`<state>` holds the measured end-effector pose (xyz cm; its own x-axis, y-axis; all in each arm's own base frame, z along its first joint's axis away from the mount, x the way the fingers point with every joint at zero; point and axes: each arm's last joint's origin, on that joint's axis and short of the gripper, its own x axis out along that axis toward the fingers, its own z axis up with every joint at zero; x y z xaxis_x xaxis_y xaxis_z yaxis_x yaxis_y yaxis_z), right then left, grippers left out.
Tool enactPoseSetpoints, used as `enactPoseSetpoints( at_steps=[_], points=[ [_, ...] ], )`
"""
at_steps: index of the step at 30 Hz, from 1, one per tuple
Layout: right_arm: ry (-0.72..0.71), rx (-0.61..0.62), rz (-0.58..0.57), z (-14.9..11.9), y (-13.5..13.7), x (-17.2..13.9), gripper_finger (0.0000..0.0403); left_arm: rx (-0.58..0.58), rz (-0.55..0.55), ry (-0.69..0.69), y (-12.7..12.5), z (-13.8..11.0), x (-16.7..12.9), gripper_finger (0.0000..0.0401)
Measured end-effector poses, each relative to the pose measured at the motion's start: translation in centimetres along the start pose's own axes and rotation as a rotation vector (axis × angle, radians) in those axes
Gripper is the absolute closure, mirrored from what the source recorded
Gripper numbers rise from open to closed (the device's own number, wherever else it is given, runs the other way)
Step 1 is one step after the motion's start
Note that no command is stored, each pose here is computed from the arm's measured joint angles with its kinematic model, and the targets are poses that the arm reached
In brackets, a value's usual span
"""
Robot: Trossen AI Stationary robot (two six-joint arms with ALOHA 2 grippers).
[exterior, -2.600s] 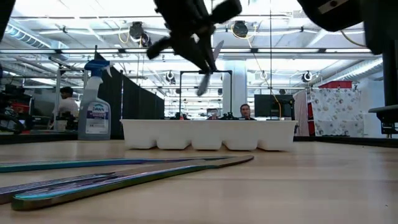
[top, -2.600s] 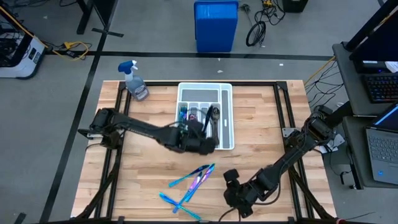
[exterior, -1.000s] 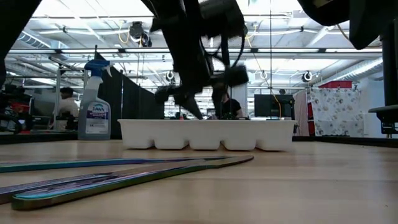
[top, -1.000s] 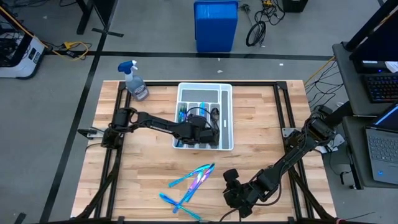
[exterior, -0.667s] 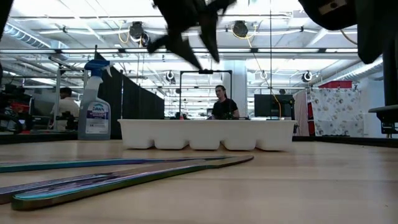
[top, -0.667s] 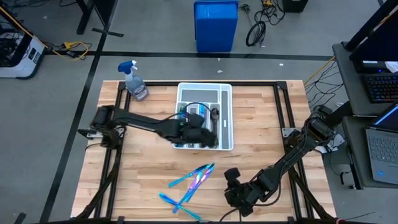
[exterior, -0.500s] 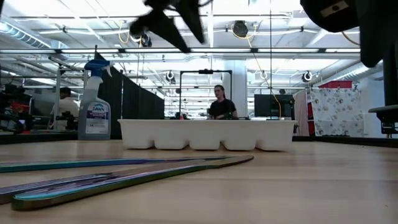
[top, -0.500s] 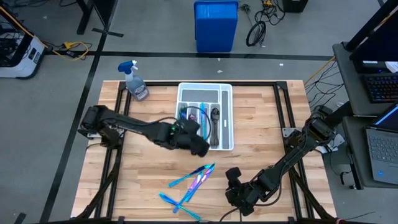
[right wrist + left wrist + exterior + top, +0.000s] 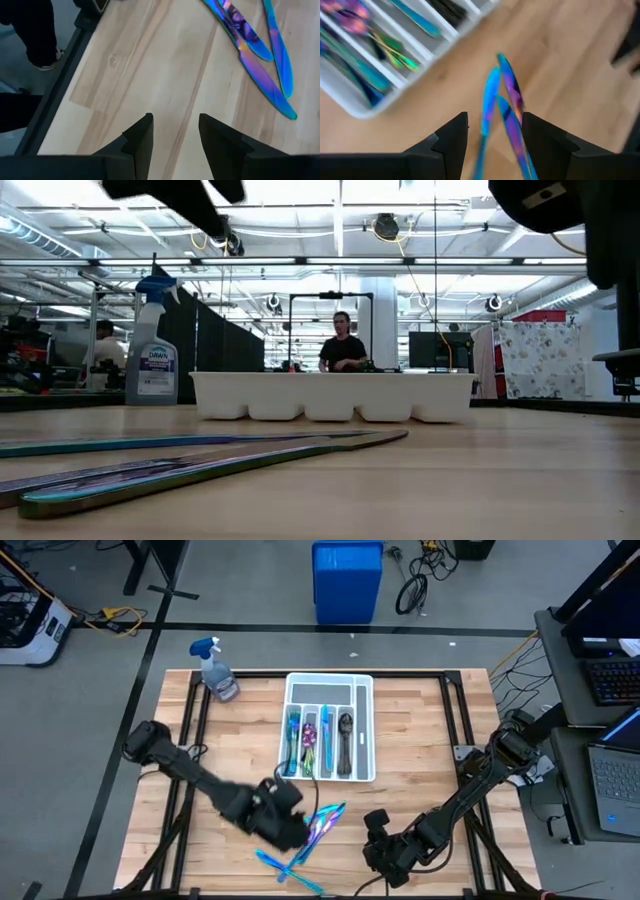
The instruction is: Sort silverware
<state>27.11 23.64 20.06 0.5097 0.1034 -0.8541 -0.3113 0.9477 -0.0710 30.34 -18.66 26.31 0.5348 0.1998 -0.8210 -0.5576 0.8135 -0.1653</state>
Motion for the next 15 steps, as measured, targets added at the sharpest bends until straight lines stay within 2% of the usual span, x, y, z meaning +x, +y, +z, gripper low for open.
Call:
enactPoseSetpoints(
  at_steps=[8,11,15],
  points=[
    [-0.024,0.033,0.003,0.3,-0.2,0.1,0.0261,0.17,0.011,0.088,-2.7,-5.6,2.8,0.0222],
    [-0.041,0.024,0.008,0.5,-0.2,0.1,0.0261,0.169,0.02,0.154,-3.1,-6.9,3.9,0.0204],
    [-0.039,0.017,0.006,0.5,-0.3,0.1,0.0261,0.182,0.042,0.178,-3.2,-7.6,4.6,0.0164]
  ],
)
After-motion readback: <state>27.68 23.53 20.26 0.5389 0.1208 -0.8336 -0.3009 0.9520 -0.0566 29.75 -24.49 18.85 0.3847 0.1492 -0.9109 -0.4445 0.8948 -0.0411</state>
